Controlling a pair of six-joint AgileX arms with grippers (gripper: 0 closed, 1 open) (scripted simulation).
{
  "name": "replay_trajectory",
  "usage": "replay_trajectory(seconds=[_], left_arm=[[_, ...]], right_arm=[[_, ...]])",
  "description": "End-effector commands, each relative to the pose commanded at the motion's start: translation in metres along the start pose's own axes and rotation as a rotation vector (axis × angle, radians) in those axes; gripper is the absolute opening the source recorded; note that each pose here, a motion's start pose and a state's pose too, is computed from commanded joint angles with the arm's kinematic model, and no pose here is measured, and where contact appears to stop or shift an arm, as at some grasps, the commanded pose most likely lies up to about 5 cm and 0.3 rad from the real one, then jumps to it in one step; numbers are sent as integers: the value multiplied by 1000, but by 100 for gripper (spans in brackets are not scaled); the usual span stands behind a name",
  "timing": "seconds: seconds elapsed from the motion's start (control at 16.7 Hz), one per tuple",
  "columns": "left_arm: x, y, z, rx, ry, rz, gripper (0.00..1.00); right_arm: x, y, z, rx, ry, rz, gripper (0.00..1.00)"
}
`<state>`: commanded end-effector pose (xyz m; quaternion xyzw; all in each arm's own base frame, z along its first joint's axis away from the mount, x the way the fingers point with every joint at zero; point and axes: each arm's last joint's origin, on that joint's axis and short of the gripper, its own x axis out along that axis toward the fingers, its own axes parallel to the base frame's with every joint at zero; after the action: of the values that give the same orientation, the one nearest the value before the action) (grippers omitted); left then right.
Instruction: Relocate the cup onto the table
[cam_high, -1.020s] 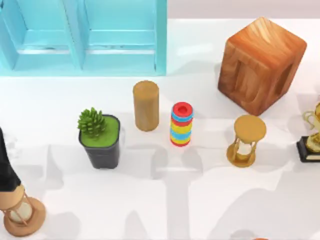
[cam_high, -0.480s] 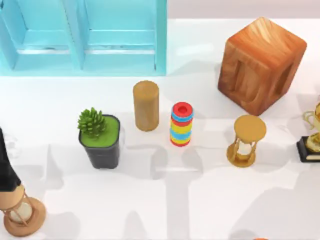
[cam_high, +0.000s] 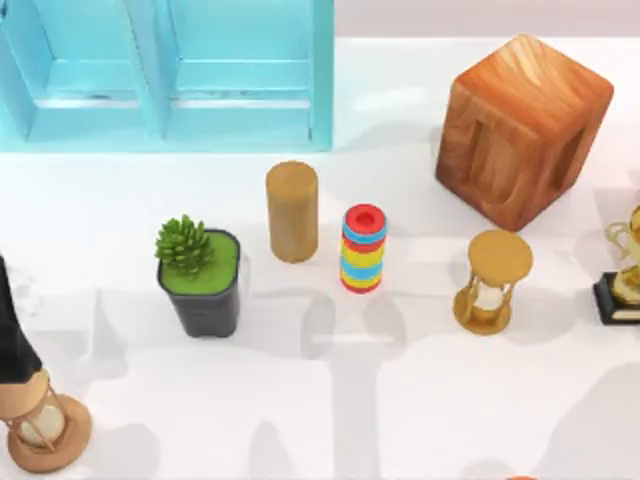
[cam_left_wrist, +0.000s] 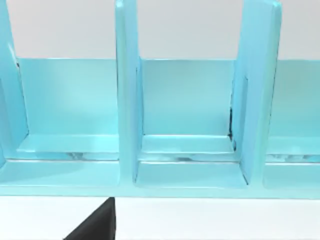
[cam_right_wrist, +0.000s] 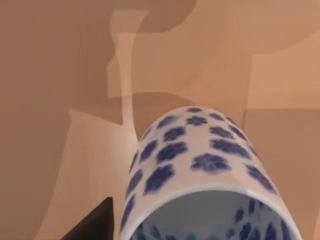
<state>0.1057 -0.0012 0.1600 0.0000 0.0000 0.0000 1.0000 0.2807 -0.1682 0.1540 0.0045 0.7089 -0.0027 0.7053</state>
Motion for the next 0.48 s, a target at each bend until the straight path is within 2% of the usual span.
replay_trajectory(seconds=[0.3, 0.48], left_arm=[[0, 0, 0, 0, 0, 0, 100], [0, 0, 0, 0, 0, 0, 100]], right_arm=[[5, 2, 3, -1, -3, -1, 100], [5, 2, 3, -1, -3, -1, 77]])
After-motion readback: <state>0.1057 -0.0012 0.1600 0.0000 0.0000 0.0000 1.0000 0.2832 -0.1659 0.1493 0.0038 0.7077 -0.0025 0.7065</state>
